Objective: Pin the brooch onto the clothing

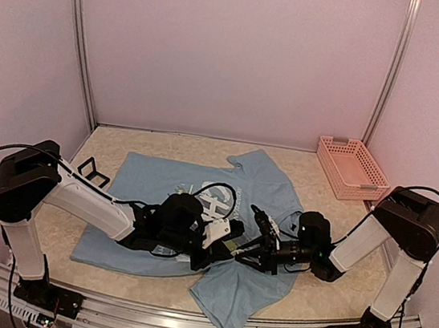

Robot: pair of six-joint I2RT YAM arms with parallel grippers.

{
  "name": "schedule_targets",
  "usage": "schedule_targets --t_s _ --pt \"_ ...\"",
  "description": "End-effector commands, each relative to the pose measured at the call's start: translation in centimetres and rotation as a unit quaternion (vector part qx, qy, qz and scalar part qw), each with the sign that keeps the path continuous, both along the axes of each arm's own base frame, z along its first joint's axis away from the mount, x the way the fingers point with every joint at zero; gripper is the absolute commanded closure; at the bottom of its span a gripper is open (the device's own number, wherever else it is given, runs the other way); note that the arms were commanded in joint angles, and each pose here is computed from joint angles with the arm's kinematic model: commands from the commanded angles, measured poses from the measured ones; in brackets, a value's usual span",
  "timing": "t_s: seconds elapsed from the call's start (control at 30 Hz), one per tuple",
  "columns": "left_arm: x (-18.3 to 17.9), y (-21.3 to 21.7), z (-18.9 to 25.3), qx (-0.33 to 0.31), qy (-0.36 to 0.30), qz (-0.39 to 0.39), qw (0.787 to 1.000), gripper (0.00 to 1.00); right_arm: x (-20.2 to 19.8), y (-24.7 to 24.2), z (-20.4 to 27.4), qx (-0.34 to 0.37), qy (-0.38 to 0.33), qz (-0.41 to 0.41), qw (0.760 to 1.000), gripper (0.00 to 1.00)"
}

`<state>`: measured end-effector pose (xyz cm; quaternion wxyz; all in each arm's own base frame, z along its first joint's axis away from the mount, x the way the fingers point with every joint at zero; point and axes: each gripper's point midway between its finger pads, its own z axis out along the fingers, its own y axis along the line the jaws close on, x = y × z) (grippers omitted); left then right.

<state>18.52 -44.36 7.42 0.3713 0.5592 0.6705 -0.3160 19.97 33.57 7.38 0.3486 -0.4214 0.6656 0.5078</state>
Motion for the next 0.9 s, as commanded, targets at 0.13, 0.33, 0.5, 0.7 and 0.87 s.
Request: schedule_targets --t_s 0.13,0.33,0.5,0.7,0.87 --pt "-2.3 -1.1 1.6 -0.021 0.002 -0.047 0.999 1.0 2.5 0.5 2.3 0.023 -0.037 -0.038 0.998 0.7" --pt "-2.3 -1.0 1.5 -0.019 0.002 -0.045 0.999 1.0 2.7 0.0 2.5 0.027 -0.032 -0.061 0.997 0.77" --pt "-2.3 -0.8 1.3 -0.018 0.001 -0.042 0.999 1.0 2.9 -0.5 2.8 0.027 -0.042 -0.075 0.996 0.74" --pt "-2.1 -0.6 1.2 -0.014 -0.001 -0.037 0.999 1.0 2.5 -0.6 2.7 0.028 -0.04 -0.069 0.996 0.73" --pt "-1.4 -0.2 0.8 -0.004 -0.013 -0.016 1.0 1.0 1.7 -0.6 2.5 0.025 -0.038 -0.051 0.998 0.68"
